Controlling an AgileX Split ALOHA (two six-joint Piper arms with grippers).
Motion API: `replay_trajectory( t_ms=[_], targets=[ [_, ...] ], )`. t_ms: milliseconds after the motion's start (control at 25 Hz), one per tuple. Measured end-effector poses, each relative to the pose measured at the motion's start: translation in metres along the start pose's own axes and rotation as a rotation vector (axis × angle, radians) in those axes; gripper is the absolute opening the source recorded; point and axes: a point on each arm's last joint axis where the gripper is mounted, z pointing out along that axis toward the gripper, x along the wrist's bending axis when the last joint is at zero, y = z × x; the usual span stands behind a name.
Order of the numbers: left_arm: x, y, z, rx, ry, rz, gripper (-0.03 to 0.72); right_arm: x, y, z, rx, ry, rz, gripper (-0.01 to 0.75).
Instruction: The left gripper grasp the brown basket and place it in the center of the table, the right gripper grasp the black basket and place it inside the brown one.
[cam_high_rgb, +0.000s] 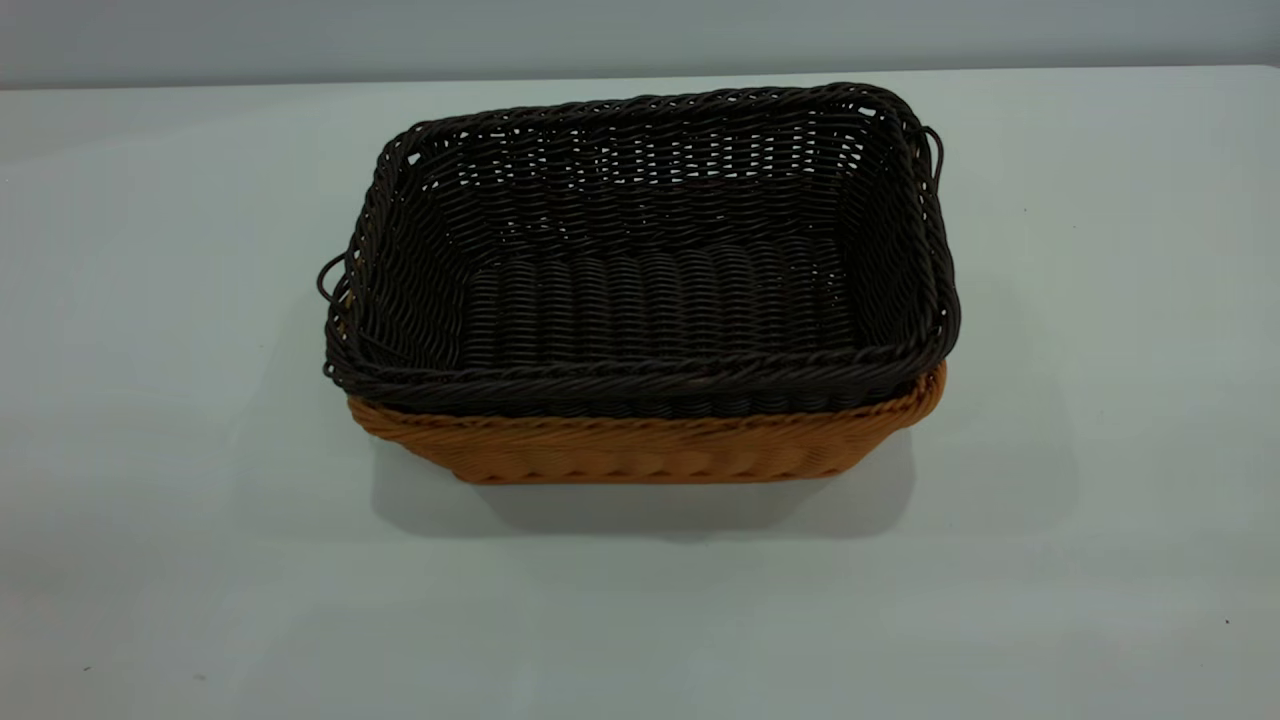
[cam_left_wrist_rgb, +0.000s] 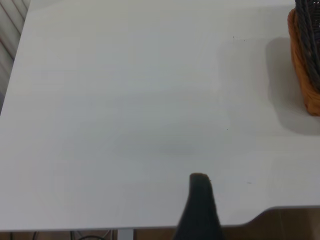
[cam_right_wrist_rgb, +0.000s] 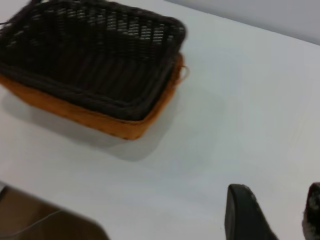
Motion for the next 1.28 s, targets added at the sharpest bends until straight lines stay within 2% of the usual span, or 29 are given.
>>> replay_trajectory(
  t_ms=[280, 600, 1280],
  targets=[
    [0.000, 0.000, 0.000, 0.000, 0.001, 0.000, 0.535, -0.006, 0.000, 0.002, 0.018, -0.211, 0.136, 0.239],
    [0.000, 0.000, 0.000, 0.000, 0.001, 0.000, 0.535, -0.015, -0.003, 0.001, 0.024, -0.319, 0.267, 0.239],
    [0.000, 0.000, 0.000, 0.000, 0.001, 0.000, 0.535, -0.016, -0.004, 0.001, 0.023, -0.333, 0.284, 0.239]
  ],
)
